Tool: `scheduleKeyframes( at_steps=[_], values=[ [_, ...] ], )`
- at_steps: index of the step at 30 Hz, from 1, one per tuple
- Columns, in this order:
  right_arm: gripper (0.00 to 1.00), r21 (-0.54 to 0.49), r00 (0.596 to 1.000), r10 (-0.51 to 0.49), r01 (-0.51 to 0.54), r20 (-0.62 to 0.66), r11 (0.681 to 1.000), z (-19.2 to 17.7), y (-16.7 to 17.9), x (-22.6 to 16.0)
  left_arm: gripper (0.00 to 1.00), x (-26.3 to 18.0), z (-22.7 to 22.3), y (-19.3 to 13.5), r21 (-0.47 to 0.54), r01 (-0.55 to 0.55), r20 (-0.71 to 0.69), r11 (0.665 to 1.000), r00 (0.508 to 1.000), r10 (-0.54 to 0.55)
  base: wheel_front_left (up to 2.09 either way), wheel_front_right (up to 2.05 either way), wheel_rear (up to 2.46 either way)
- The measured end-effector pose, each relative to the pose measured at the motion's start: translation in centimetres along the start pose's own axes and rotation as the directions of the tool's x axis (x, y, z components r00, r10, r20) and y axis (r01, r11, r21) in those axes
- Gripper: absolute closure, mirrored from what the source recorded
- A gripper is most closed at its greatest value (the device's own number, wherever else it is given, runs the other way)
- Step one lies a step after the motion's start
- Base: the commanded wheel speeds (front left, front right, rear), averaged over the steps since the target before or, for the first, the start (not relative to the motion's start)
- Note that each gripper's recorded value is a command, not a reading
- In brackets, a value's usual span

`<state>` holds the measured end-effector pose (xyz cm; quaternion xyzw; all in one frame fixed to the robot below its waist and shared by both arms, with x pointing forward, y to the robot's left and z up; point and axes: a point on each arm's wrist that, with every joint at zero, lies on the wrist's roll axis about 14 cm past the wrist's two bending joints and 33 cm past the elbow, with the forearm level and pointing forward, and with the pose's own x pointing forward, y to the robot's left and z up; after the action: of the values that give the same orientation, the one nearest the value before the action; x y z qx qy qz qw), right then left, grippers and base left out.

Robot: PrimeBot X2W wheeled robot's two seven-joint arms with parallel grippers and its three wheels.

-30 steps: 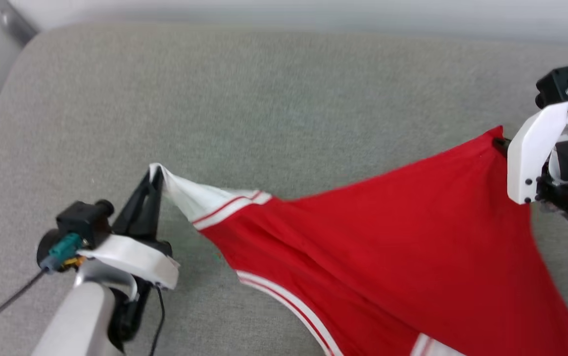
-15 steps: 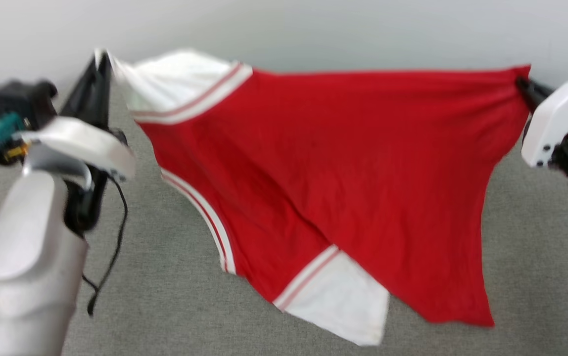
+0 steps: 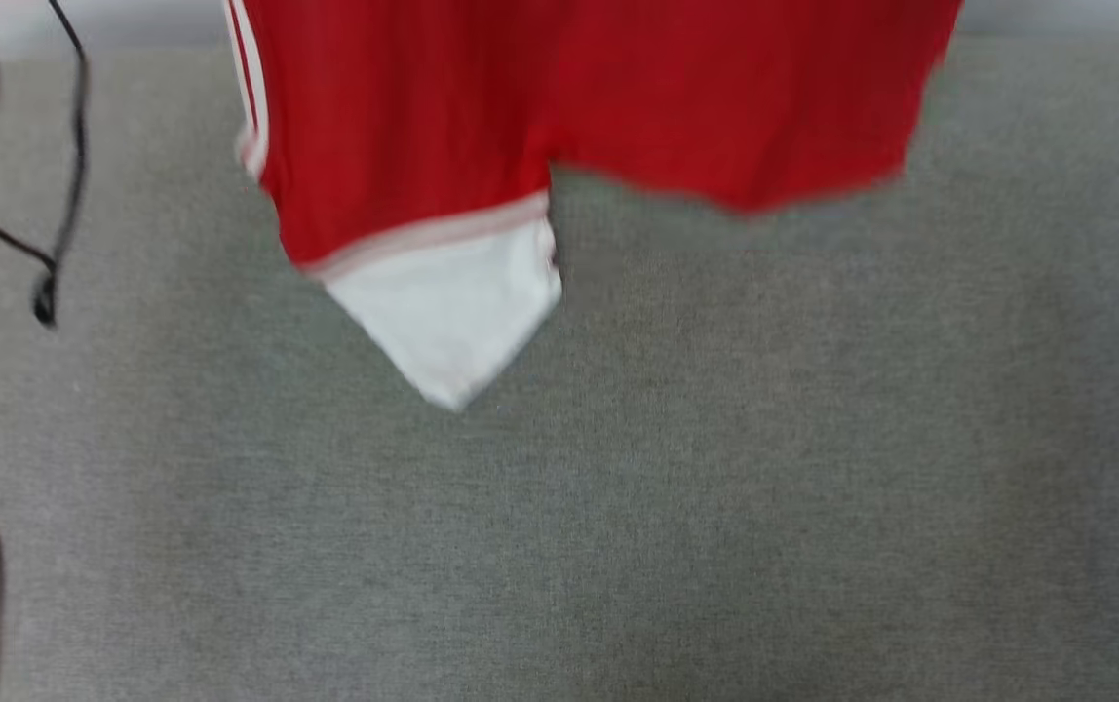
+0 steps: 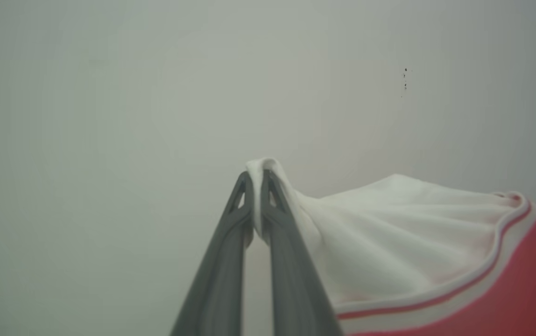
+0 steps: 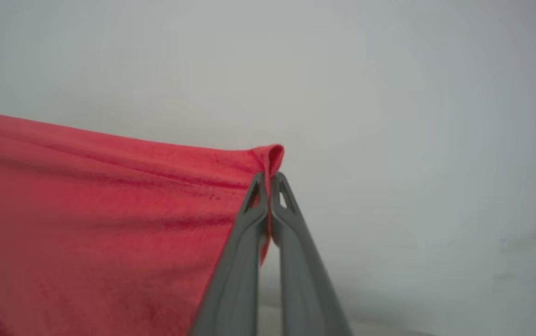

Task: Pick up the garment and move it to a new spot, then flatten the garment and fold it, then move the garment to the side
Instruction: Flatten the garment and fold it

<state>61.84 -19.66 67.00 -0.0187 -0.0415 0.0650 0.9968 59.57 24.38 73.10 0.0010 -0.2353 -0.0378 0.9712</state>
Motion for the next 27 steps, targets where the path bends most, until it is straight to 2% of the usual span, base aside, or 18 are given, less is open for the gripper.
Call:
scheduleKeyframes(
  at_steps=[6,12,20,27],
  values=[
    [1.0,-0.031,0.992,-0.002,0.006,0.128,1.0,2.3,-0.3,4.0,1.0,4.1,0.8,0.9,0.039,0.001,0.095,0.999,0.995,-0.005,0.0,0.0,0.0],
    [1.0,-0.053,0.984,0.01,-0.001,0.179,0.999,1.4,0.0,7.4,1.0,6.5,-1.8,1.6,0.046,-0.006,0.112,0.999,0.994,0.001,0.0,0.0,0.0],
    [1.0,-0.067,0.993,0.057,-0.05,0.104,0.996,-5.0,1.9,10.8,1.0,6.8,-9.5,2.0,0.025,-0.016,0.012,1.0,1.0,0.016,0.0,0.0,0.0],
    [1.0,-0.056,0.995,0.095,-0.097,-0.039,0.994,-12.5,3.7,11.8,1.0,4.7,-17.2,2.2,-0.009,-0.036,-0.143,0.999,0.989,0.034,0.0,0.0,0.0]
  ],
)
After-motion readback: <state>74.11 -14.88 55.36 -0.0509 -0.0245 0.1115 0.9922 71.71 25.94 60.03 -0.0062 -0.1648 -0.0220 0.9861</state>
